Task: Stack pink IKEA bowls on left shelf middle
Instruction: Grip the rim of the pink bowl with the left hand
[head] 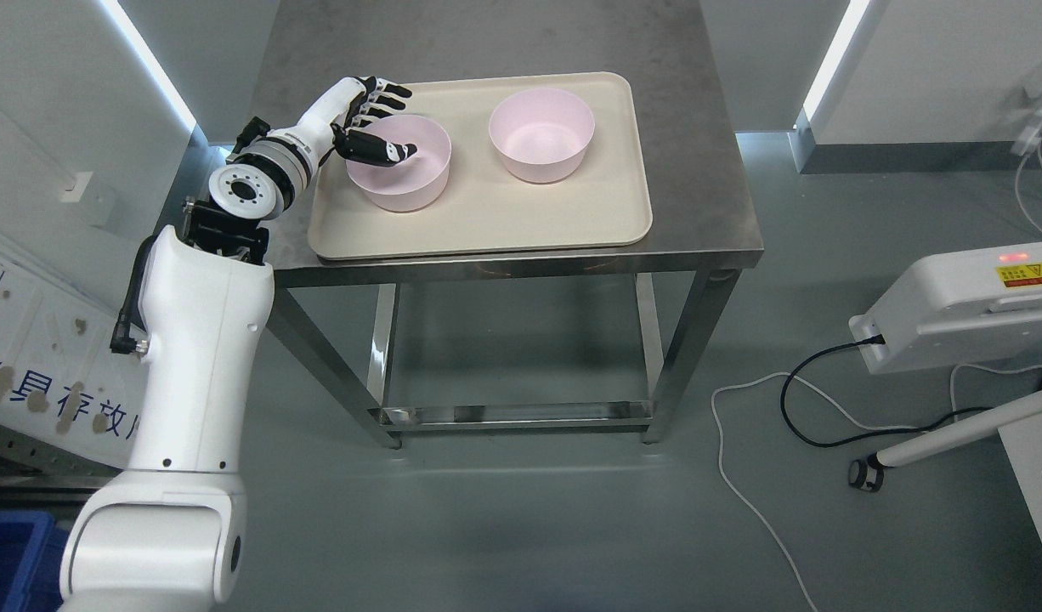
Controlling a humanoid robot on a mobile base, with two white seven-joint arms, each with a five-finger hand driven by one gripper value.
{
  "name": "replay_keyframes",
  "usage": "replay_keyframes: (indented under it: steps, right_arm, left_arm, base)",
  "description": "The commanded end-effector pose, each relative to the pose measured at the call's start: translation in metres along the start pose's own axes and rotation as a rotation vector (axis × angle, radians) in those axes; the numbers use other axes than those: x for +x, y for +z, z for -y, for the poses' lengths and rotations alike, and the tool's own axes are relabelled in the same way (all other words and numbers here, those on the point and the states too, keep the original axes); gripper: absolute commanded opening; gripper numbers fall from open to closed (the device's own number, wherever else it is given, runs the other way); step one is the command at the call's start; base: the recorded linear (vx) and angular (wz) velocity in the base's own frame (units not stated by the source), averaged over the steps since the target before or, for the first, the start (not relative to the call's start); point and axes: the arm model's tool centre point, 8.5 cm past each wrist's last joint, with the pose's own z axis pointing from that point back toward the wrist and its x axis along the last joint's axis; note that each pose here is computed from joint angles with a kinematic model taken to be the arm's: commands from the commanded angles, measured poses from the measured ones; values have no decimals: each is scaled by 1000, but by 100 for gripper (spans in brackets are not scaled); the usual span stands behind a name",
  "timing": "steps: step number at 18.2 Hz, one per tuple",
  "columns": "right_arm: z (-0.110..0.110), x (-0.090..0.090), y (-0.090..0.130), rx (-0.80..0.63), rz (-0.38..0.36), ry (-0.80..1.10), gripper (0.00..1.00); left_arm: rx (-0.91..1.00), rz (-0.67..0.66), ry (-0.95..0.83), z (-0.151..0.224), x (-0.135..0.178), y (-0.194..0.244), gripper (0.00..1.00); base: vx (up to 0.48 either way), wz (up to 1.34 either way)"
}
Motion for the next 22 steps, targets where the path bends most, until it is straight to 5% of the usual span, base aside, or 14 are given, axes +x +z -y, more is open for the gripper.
replay_keyframes:
  steps: [1,5,22]
  right_arm:
    - [11,2,1,-21,3,3,100]
    - [11,2,1,-21,3,3,100]
    - [11,2,1,-21,3,3,100]
  left_arm:
    - [-12,-69,-104,-1,-9,1,56]
    - [-4,-88,-150,-1,-11,0,53]
    - [-61,107,-273,25,2,-11,1]
  base:
    - [0,0]
    - [0,0]
    - [0,4]
